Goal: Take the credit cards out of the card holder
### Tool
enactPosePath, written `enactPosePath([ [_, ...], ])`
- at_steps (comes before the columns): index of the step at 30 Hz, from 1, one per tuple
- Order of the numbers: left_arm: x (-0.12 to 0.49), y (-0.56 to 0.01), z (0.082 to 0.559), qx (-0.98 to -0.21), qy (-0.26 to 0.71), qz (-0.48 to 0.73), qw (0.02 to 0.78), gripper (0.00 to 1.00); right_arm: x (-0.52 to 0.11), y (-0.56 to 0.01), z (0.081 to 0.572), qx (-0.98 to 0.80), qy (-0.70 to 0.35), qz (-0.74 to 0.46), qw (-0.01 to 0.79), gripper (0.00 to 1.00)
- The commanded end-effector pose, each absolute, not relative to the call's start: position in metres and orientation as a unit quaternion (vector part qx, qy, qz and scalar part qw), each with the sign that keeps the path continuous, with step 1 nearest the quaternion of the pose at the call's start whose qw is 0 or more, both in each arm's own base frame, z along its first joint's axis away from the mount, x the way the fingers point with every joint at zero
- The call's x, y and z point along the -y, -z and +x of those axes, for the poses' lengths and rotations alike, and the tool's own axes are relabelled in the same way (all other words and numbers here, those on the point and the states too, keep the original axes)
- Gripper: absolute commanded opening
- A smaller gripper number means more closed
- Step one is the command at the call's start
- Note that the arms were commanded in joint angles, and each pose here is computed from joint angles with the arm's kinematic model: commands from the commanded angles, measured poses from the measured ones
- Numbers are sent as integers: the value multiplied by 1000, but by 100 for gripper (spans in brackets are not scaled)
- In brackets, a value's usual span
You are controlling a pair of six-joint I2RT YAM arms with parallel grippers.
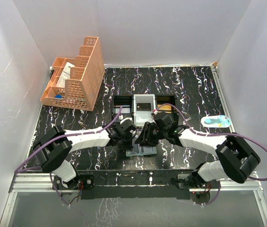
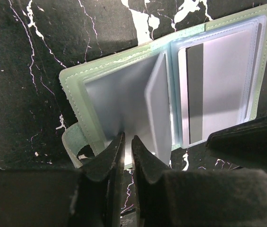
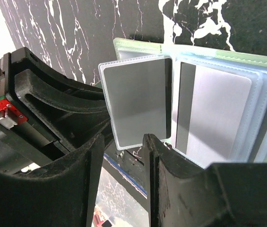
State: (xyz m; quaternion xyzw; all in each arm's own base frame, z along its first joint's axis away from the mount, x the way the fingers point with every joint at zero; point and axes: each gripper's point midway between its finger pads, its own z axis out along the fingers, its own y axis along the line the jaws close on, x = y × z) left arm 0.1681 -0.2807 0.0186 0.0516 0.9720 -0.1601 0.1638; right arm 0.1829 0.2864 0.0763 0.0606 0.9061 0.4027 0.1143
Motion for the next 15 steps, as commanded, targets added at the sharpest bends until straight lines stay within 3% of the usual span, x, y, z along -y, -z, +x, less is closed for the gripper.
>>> enactPosePath([
  [1, 262, -18, 170, -976, 125, 40, 176, 12, -312, -108, 194, -879, -459, 30, 125, 38],
  [5, 245, -25, 169, -976, 103, 19, 188, 16, -318, -106, 195, -879, -462, 21, 112, 39],
  [10, 214, -43, 164, -974, 77, -22, 213, 24, -305, -107, 211, -894, -417, 33, 162, 39],
  [15, 212, -76, 168, -959, 117, -27, 255, 36, -302, -100, 212, -902, -399, 34, 161, 38],
])
